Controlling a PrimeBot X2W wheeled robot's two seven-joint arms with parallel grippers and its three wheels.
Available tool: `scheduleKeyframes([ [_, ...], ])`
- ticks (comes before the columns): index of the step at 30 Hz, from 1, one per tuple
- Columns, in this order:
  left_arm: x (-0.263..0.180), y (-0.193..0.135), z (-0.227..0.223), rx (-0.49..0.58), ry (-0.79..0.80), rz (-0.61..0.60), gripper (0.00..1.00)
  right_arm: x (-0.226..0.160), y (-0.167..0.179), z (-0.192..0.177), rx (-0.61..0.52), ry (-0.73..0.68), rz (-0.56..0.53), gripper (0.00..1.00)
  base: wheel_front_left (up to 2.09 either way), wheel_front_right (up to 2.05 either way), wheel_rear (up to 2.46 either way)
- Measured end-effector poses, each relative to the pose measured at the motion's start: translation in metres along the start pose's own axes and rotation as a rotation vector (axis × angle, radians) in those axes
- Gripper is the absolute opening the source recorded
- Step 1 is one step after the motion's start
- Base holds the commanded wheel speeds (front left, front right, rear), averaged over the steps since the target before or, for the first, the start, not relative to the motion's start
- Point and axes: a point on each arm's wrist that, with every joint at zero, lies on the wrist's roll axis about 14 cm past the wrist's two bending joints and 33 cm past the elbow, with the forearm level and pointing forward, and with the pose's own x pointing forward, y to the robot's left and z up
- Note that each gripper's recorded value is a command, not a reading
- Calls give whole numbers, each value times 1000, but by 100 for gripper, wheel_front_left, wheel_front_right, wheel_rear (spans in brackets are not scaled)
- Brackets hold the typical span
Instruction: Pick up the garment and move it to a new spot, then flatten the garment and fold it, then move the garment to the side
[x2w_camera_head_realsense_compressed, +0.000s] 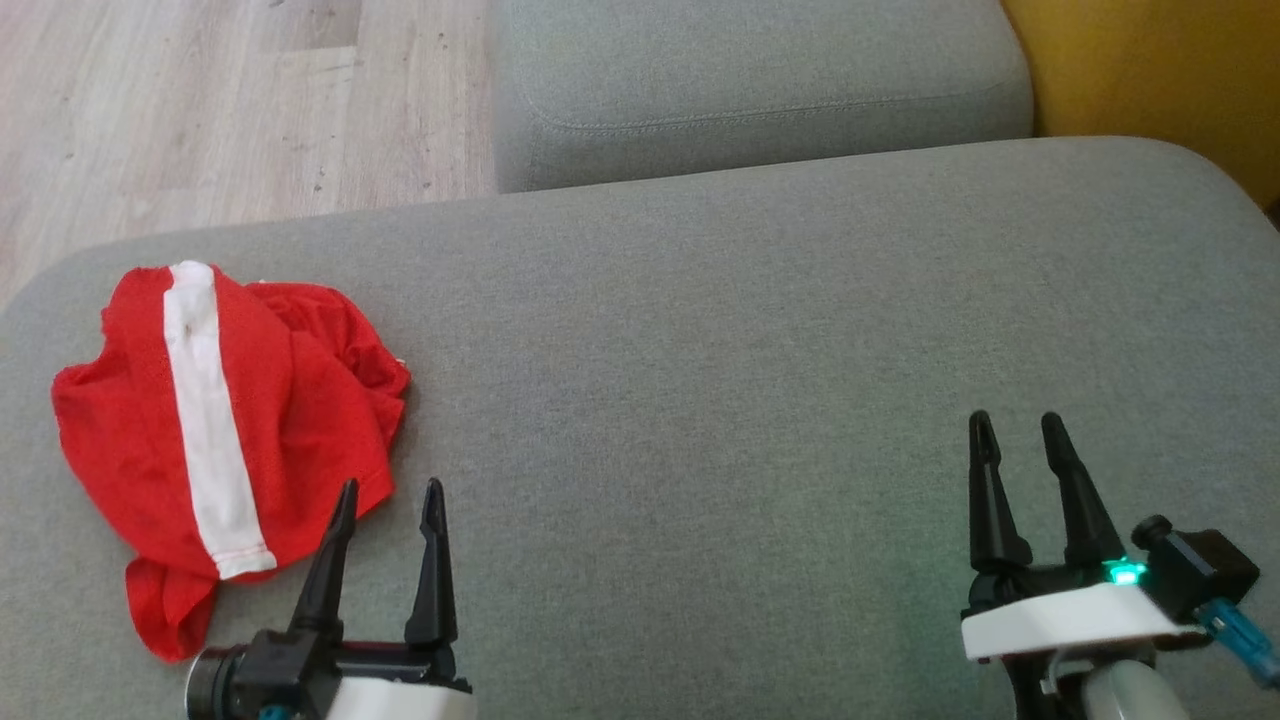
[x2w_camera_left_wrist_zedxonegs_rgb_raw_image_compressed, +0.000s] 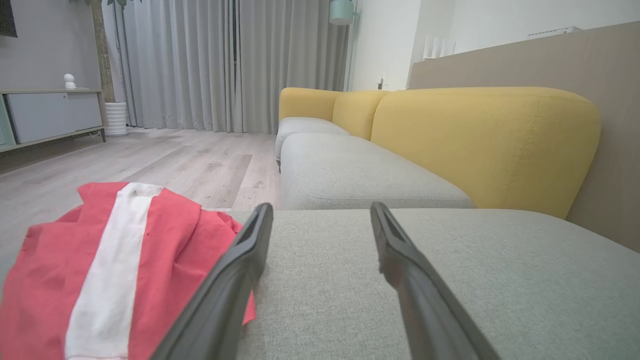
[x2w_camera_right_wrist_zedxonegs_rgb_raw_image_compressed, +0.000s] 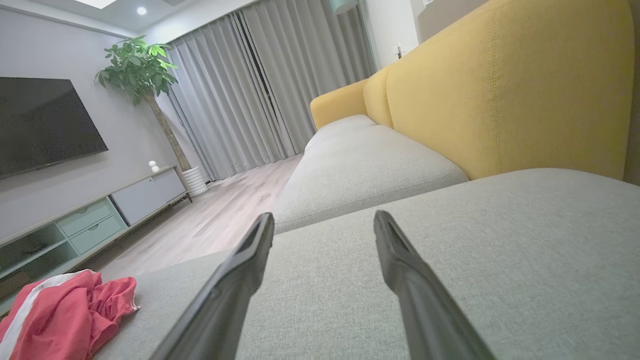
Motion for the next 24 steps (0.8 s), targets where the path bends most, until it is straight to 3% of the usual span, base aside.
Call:
scheduleKeyframes([
  [15, -2, 4, -4, -14, 14, 12, 100, 0, 2, -8, 6, 23, 5, 100, 0, 0, 0],
  [24, -13, 23, 0, -10, 2, 91, 100, 7, 29, -18, 19, 53, 89, 100, 0, 0, 0],
])
